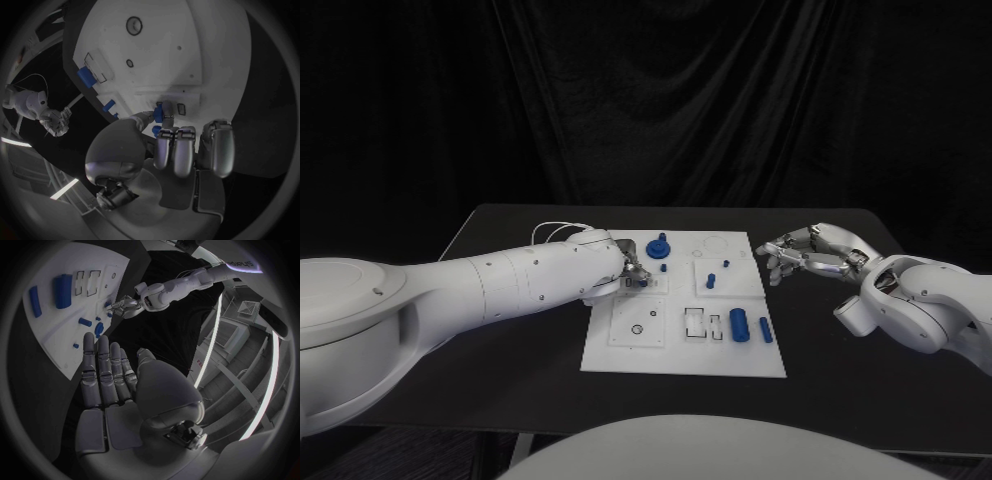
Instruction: Assemble the parts on the task board
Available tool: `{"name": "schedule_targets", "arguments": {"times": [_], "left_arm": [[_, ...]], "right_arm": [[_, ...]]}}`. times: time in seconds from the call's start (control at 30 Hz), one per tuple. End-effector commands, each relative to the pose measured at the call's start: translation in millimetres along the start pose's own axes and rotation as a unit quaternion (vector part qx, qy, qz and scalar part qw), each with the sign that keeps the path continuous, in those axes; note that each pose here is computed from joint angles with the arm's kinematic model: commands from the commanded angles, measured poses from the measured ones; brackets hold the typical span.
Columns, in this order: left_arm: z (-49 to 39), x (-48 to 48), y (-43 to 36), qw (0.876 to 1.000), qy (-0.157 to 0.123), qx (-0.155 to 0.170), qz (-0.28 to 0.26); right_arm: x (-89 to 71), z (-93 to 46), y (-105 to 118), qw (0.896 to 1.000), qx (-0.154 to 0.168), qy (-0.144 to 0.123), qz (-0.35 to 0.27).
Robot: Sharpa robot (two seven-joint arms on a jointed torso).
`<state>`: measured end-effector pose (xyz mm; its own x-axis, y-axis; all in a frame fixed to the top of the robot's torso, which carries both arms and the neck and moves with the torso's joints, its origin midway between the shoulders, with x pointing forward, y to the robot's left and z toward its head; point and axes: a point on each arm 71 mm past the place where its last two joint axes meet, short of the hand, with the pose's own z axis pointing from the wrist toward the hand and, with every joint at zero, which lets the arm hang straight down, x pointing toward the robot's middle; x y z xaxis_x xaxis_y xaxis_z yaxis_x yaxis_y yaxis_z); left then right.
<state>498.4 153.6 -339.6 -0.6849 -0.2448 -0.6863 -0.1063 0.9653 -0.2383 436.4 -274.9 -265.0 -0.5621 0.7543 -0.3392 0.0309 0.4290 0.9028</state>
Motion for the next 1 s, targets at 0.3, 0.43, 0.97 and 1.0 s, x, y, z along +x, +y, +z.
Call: {"name": "schedule_targets", "arguments": {"times": [0.3,0.43,0.97,1.0], "left_arm": [[-0.2,11.6,1.7,1.0,0.025,-0.001,0.006],[0.0,11.9,0.8,1.0,0.025,0.0,0.007],[5.0,12.8,2.7,1.0,0.021,-0.004,0.004],[5.1,13.1,2.8,1.0,0.022,-0.004,0.004]], "right_arm": [[2.0,-0.2,-2.5,1.0,0.01,0.008,0.002],[2.1,-0.1,-2.6,1.0,0.01,0.009,0.002],[2.2,-0.6,-2.9,1.0,0.012,0.01,0.002],[2.2,-0.6,-2.9,1.0,0.012,0.01,0.002]]}}
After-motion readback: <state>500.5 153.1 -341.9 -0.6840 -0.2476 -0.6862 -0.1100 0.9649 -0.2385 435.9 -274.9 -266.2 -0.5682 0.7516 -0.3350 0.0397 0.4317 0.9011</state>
